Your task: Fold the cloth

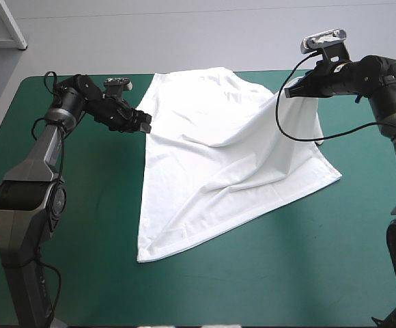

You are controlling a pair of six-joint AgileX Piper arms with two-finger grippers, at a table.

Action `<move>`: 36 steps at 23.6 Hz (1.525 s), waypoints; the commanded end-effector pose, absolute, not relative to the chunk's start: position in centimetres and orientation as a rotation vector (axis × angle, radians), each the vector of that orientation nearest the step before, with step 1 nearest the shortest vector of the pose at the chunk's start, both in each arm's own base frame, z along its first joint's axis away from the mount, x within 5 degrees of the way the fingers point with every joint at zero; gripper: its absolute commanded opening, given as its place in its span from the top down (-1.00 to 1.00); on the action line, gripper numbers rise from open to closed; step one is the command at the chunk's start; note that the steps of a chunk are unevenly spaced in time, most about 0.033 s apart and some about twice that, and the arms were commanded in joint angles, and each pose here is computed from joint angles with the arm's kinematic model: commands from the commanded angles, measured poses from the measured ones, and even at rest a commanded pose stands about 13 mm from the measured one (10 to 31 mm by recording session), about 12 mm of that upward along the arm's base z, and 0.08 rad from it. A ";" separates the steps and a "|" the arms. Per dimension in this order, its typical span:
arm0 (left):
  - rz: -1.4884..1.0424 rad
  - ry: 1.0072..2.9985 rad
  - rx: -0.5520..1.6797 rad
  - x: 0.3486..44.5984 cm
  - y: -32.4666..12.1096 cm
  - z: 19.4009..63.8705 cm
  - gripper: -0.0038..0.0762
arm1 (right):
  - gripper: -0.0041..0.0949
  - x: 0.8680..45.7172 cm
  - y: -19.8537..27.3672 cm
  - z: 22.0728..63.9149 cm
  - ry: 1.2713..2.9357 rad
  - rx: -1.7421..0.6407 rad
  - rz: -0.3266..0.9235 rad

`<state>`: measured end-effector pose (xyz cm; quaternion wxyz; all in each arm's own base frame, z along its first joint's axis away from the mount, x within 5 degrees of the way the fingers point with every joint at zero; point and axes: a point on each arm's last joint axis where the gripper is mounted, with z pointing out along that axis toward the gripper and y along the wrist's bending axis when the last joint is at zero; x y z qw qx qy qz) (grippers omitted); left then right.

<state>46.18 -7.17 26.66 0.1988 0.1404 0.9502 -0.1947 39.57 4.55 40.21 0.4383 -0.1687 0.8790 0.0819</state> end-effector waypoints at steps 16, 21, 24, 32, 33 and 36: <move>-0.451 2.697 0.521 47.1 -11.8 22.6 0.32 | 0.95 38.4 4.5 43.4 2.059 -0.397 0.179; -0.447 2.693 0.530 47.1 -11.8 22.6 0.78 | 0.95 38.4 4.5 43.4 2.064 -0.399 0.181; -0.428 2.693 0.542 47.1 -11.6 22.6 0.86 | 0.95 38.4 4.5 43.4 2.064 -0.399 0.181; -0.385 2.618 0.524 47.1 -11.4 24.9 0.86 | 0.95 38.1 4.6 43.6 2.061 -0.397 0.198; -0.380 2.598 0.525 47.1 -11.4 25.7 0.86 | 0.95 37.9 4.6 43.9 2.052 -0.394 0.203; -0.374 2.542 0.525 46.9 -11.4 27.9 0.86 | 0.95 37.7 4.6 44.4 2.032 -0.388 0.203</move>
